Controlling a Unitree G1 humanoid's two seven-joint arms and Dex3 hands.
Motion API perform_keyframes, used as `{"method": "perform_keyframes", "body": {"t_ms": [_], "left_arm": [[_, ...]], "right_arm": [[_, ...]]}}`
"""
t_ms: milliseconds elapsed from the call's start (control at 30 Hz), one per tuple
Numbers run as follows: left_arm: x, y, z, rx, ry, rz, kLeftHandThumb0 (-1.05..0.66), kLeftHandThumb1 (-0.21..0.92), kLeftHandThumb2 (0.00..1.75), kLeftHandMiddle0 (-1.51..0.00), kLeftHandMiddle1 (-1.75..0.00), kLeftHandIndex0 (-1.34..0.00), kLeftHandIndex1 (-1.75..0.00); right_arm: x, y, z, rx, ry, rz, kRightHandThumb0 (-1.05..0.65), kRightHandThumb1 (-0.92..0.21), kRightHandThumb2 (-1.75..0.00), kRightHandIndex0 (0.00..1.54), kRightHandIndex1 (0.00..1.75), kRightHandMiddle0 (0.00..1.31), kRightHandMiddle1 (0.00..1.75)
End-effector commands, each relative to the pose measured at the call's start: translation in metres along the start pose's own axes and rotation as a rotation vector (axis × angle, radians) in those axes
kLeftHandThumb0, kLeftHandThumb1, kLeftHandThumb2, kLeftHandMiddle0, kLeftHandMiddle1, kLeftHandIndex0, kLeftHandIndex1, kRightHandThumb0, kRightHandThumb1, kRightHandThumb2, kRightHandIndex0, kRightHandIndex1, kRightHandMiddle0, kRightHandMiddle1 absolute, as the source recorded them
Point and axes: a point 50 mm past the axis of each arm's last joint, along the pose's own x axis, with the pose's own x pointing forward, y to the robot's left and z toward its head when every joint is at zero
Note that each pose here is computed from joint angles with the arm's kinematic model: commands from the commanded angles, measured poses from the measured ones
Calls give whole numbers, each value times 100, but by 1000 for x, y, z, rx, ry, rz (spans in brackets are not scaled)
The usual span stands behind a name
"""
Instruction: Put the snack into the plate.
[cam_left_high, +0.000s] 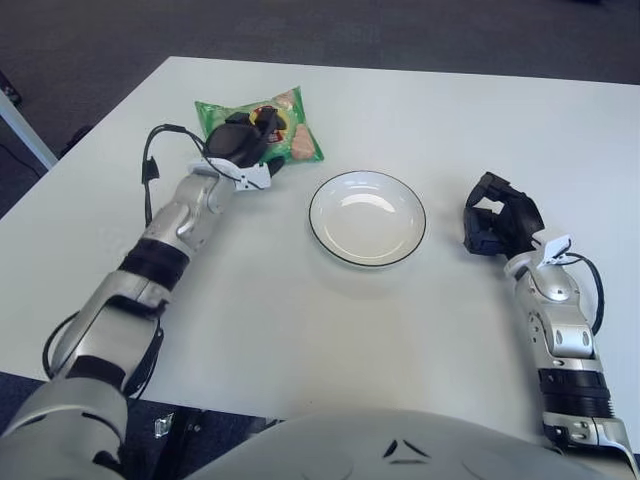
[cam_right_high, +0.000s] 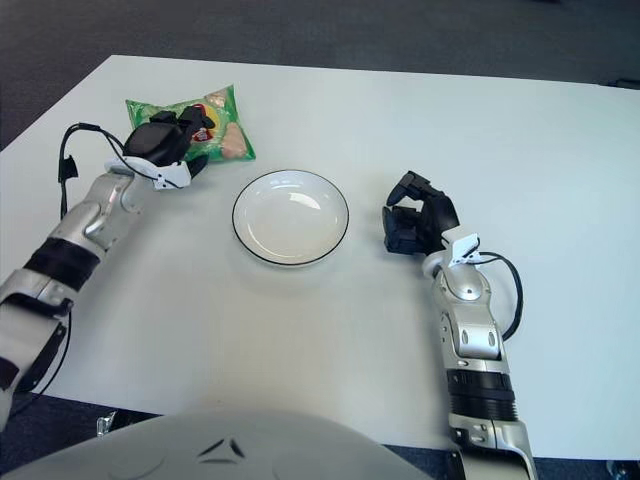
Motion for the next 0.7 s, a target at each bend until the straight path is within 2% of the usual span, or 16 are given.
{"method": "perform_keyframes", "body": {"t_ms": [0,267,667], "left_arm": [[-45,17,9,126,32,-32,-81,92,95,-50,-114,-9,-132],[-58,28,15,184,30,-7,-82,92,84,-49,-112,-12,-133],[-66,35,17,223,81,-17,-82,92,74,-51,-115,-13,-132]], "right_arm": [[-23,5,-47,5,244,10,-48,-32,-131,126,175,61,175],[-22,5,-47,-3,244,10,-48,-32,-131,125,175,61,175],[-22,6,-48,3,248,10,-48,-32,-131,125,175,61,175]]}}
